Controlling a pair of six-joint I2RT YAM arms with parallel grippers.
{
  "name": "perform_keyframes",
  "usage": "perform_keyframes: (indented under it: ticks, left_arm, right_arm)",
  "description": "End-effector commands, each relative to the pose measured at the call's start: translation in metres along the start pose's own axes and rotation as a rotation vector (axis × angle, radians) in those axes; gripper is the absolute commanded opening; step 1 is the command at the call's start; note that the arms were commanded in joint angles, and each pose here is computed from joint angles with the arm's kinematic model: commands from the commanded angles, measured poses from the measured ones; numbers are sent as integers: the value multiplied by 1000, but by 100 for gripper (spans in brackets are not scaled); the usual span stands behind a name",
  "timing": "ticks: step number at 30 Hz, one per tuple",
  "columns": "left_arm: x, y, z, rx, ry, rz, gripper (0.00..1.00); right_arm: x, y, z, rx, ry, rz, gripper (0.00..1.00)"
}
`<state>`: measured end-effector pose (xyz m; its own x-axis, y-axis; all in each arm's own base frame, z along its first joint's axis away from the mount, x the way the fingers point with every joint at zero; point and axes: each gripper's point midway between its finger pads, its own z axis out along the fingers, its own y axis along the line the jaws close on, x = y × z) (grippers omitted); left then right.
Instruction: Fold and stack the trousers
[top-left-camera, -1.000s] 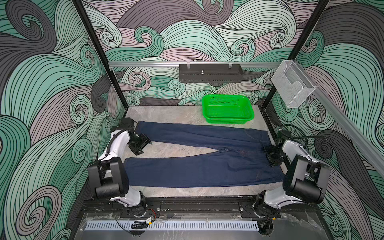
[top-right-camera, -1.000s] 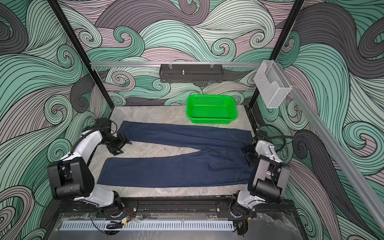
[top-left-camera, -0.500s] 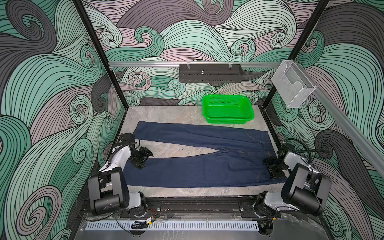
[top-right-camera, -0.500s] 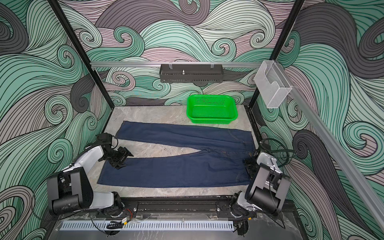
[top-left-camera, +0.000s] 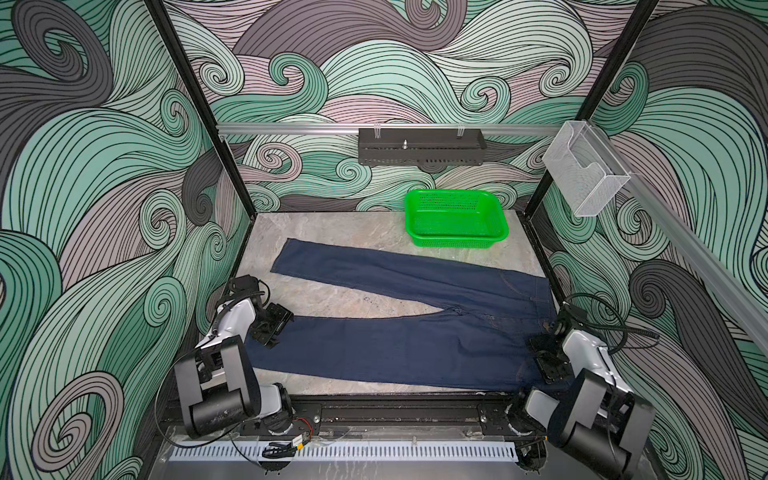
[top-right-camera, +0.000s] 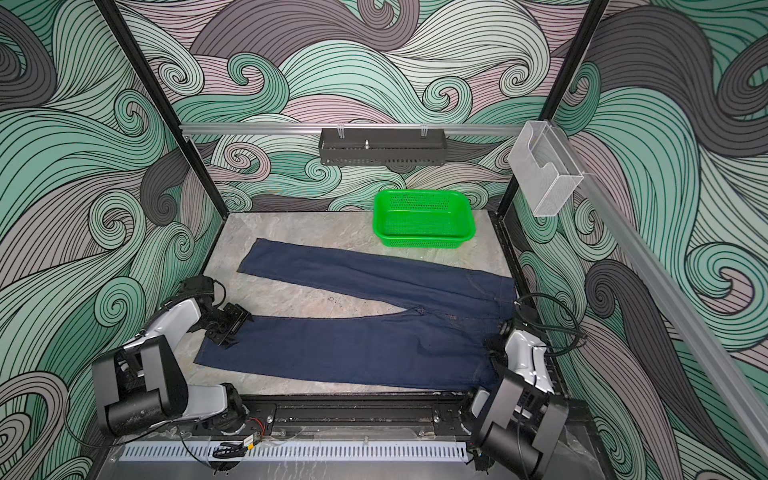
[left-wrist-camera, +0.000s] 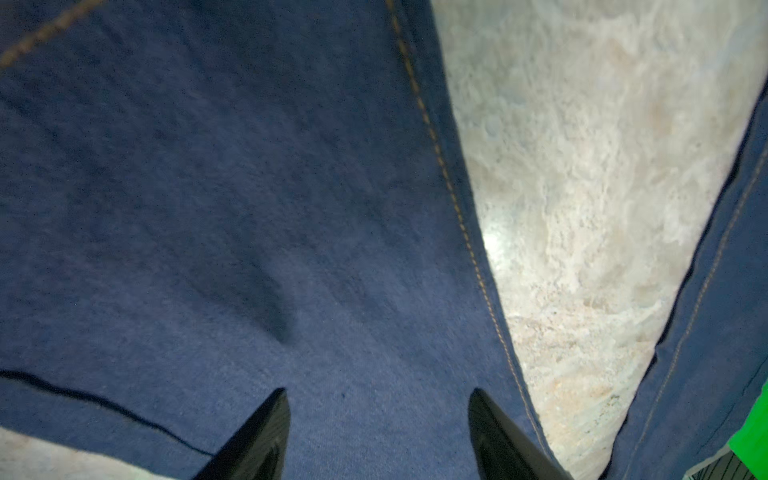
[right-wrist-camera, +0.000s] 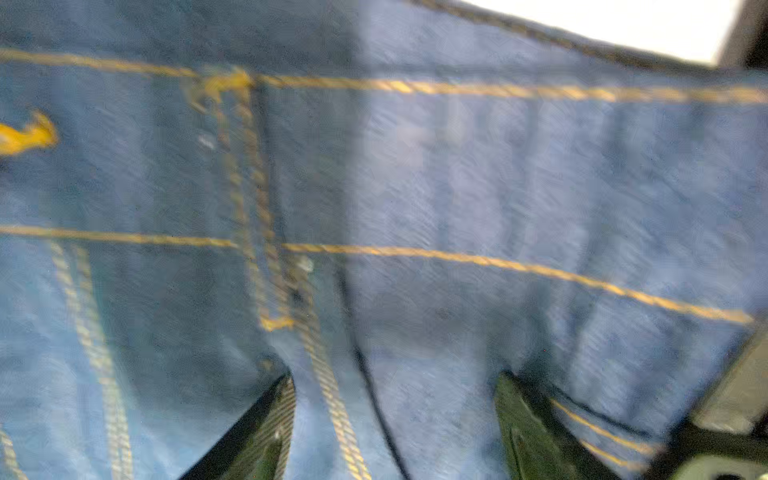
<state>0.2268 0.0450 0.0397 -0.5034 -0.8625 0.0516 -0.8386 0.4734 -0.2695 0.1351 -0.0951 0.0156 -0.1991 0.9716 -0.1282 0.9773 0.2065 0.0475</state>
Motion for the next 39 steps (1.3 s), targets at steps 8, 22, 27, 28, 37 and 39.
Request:
perform_keyframes:
  ticks: [8,22,27,28,37,39]
  left_arm:
    - [-11,5,-6,9,13,-33,71]
    - [-25,-52,-84,202,-86,85,73]
    - [-28,-65,-81,254,-52,86,73]
    - [-29,-69,-82,269,-47,85,72]
    - [-23,-110,-94,310,5,174,72]
    - [-22,-113,-91,310,8,183,72]
  right_arm:
    - [17,-8,-17,-59,10,19,77]
    - [-15,36,-78,-213,-46,8,78]
    - [-19,50,-82,-248,-19,18,76]
    - [-19,53,-82,-253,-11,18,76]
    - [-33,80,-82,-260,40,63,74]
    - [-40,86,-84,-258,42,65,73]
